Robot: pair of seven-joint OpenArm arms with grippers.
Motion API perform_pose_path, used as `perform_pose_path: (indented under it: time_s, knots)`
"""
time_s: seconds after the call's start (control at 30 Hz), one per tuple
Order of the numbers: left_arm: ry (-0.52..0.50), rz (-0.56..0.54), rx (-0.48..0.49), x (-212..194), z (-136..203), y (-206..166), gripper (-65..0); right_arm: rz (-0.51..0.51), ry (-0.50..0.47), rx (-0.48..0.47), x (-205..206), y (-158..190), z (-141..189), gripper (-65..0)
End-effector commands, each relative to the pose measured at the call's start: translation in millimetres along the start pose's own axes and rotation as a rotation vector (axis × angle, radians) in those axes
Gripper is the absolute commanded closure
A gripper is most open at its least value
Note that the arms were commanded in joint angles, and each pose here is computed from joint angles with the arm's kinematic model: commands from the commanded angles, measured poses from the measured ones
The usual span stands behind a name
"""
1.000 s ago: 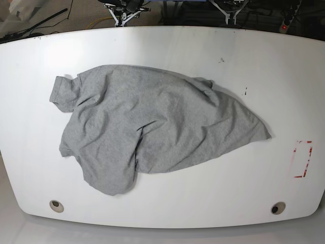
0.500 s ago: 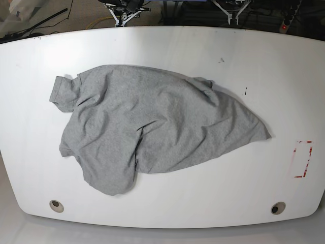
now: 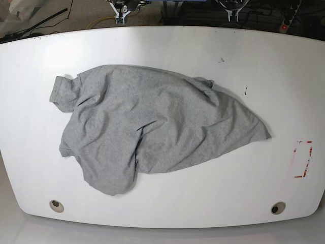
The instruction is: Fold the T-shirt properly
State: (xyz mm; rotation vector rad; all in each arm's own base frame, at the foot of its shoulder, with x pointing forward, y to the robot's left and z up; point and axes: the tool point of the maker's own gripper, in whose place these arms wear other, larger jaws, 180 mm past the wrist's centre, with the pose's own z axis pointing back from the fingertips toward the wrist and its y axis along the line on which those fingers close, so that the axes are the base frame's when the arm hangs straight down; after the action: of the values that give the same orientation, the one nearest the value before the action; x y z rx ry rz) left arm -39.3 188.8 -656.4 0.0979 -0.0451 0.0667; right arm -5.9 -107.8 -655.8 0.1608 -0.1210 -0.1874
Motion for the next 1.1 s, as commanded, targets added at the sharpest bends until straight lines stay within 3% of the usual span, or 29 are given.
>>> perform_pose_path:
  time_s: [0.0, 0.13, 0.67, 1.07]
  knots:
    - [-0.031, -0.008, 0.003, -5, 3, 2, -47.8, -0.001, 0.005, 0.003, -7, -1, 2, -20.3]
    - [-0.071, -0.017, -0.002, -12, 11, 5, -47.8, -0.004, 0.016, 0.001, -18, -2, 4, -20.3]
    - [-0.216, -0.023, -0.015, 12, 27, 6, -47.8, 0.016, -0.110, -0.008, 11, -7, 10, -20.1]
    - [-0.338, -0.060, -0.030, 12, 67, 13, -47.8, 0.070, -0.207, -0.036, 18, -12, 51, -20.1]
